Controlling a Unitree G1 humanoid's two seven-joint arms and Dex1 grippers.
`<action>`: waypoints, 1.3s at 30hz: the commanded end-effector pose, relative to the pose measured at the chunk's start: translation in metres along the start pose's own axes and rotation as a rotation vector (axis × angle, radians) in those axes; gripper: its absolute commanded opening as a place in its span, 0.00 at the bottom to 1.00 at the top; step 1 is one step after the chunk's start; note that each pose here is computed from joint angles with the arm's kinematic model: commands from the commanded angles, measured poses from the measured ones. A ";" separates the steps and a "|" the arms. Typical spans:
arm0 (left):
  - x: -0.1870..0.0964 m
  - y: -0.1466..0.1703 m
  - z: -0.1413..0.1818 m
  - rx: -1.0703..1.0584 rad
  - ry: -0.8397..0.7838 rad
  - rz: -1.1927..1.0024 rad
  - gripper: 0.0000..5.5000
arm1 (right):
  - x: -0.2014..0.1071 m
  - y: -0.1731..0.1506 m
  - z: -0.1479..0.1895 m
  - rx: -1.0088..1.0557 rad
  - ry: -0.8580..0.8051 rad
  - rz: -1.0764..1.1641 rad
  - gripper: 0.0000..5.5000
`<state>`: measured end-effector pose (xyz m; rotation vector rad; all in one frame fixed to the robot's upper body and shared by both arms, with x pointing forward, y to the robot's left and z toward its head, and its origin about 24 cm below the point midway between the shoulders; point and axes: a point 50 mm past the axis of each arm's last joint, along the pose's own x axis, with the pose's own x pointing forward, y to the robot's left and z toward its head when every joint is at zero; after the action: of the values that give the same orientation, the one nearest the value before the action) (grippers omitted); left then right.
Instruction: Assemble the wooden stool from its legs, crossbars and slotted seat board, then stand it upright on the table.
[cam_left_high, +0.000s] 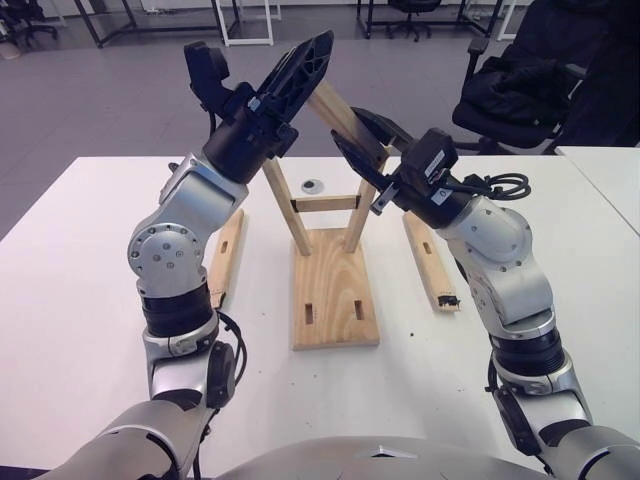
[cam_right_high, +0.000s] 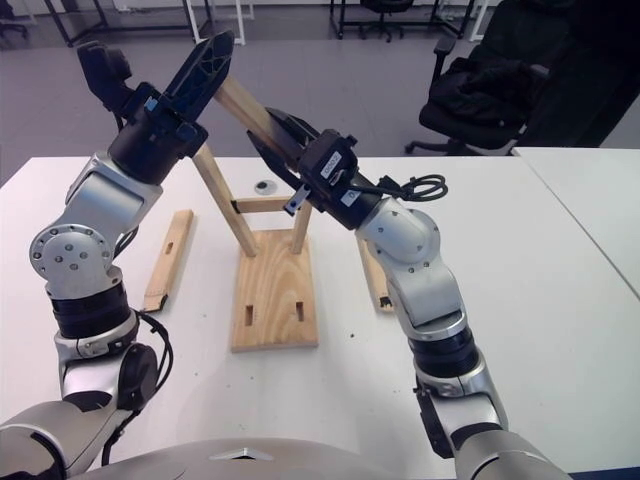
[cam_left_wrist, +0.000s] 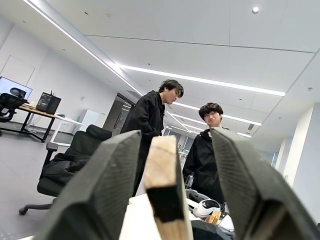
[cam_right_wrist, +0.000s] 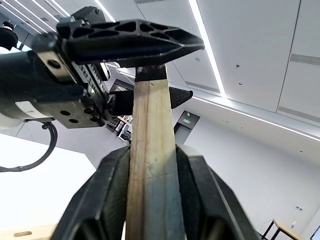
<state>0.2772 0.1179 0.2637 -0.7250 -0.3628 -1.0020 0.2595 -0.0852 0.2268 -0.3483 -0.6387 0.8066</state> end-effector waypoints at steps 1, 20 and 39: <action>-0.001 0.000 -0.004 -0.034 0.021 0.017 0.33 | 0.005 -0.001 0.003 -0.018 -0.022 -0.003 0.24; -0.007 0.002 -0.009 -0.080 0.018 0.096 0.07 | 0.015 0.009 -0.007 0.025 -0.005 -0.036 0.54; -0.075 0.034 0.109 0.286 -0.145 0.428 0.07 | -0.022 -0.042 -0.015 0.090 0.074 -0.339 0.98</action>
<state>0.2761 0.2279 0.2922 -0.6601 -0.4685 -0.5754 0.2821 -0.1156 0.2304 -0.2131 -0.5924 0.5406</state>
